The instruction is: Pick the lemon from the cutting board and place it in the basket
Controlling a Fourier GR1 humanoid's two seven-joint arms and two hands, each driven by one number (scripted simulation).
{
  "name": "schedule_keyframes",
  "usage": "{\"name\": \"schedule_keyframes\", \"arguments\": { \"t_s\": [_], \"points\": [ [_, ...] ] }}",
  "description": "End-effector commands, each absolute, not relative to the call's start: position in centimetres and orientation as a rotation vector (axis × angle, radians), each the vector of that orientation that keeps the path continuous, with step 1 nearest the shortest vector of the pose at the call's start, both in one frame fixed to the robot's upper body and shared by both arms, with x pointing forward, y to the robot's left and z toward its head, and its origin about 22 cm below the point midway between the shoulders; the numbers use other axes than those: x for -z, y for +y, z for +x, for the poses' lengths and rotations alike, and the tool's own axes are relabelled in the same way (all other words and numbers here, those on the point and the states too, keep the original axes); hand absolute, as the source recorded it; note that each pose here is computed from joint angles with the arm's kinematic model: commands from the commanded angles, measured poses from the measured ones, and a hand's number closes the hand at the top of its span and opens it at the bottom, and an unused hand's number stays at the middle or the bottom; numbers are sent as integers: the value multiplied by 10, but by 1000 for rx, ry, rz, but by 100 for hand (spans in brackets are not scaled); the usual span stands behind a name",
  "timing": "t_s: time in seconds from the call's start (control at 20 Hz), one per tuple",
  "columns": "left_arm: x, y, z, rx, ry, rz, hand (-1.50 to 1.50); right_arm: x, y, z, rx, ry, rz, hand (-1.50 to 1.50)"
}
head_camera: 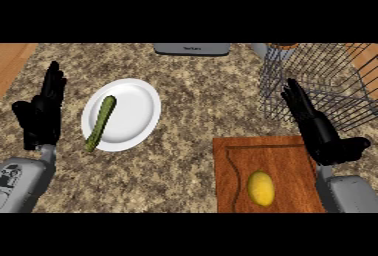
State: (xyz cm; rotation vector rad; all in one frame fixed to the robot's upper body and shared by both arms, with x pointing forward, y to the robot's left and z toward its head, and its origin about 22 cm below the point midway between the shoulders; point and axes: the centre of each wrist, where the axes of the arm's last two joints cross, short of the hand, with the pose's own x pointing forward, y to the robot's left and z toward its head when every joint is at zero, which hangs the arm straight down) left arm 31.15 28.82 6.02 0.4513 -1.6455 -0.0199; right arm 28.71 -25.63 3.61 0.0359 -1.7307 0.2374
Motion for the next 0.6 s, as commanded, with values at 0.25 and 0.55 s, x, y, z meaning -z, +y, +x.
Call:
{"name": "schedule_keyframes", "arguments": {
  "t_s": [0.25, 0.55],
  "points": [
    [61, 289, 228, -2, -1053, 207, 0, -83, -226, 304, -20, -1953, 237, 150],
    [62, 287, 204, 35, -1023, 160, 0, -57, -97, 261, -394, -1940, 141, -150]
  ]
}}
